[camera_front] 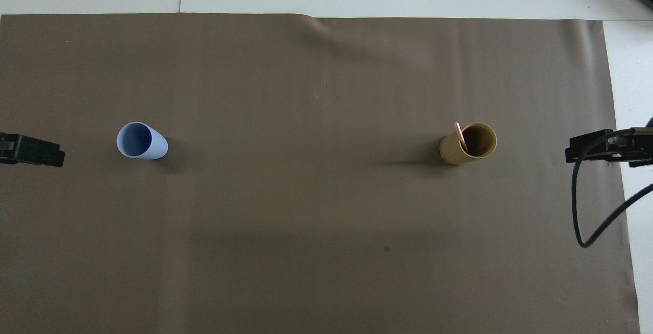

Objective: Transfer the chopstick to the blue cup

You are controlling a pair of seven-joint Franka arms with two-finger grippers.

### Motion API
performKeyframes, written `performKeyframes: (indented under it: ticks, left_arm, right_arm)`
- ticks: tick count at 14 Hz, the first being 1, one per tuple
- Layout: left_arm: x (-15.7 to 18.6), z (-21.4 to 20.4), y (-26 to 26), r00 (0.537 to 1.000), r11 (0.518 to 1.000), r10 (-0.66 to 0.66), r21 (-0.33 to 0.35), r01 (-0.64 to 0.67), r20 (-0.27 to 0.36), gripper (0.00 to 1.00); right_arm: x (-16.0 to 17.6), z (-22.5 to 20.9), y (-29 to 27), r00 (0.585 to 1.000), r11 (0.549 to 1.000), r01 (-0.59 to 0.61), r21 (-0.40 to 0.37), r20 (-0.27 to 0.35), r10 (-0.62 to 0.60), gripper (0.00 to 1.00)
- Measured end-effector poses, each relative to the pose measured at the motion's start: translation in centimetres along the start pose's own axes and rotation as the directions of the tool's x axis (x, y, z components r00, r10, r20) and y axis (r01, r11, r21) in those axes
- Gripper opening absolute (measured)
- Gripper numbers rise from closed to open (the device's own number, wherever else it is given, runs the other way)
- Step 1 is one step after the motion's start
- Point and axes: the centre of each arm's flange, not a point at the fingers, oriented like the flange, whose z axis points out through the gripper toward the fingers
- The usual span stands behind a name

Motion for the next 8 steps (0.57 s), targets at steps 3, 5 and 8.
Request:
performKeyframes:
  ticks: [3, 5, 8]
  left_arm:
    - [-0.1, 0.0, -1.1, 1.0, 1.0, 0.001, -0.001, -0.001, 0.0, 1.0]
    - [-0.2, 0.1, -2.4, 1.0, 1.0, 0.017, -0.001, -0.017, 0.002, 1.0]
    - [-1.1, 0.3, -6.5, 1.0, 1.0, -0.015, -0.005, 0.015, 0.009, 1.0]
  right_arm:
    - [0.0, 0.0, 0.0, 1.0, 1.0, 0.0, 0.0, 0.001, 0.0, 1.0]
    - [0.0, 0.0, 0.0, 1.0, 1.0, 0.0, 0.0, 0.001, 0.0, 1.0]
    - [0.0, 0.0, 0.0, 1.0, 1.0, 0.0, 0.0, 0.0, 0.0, 1.0]
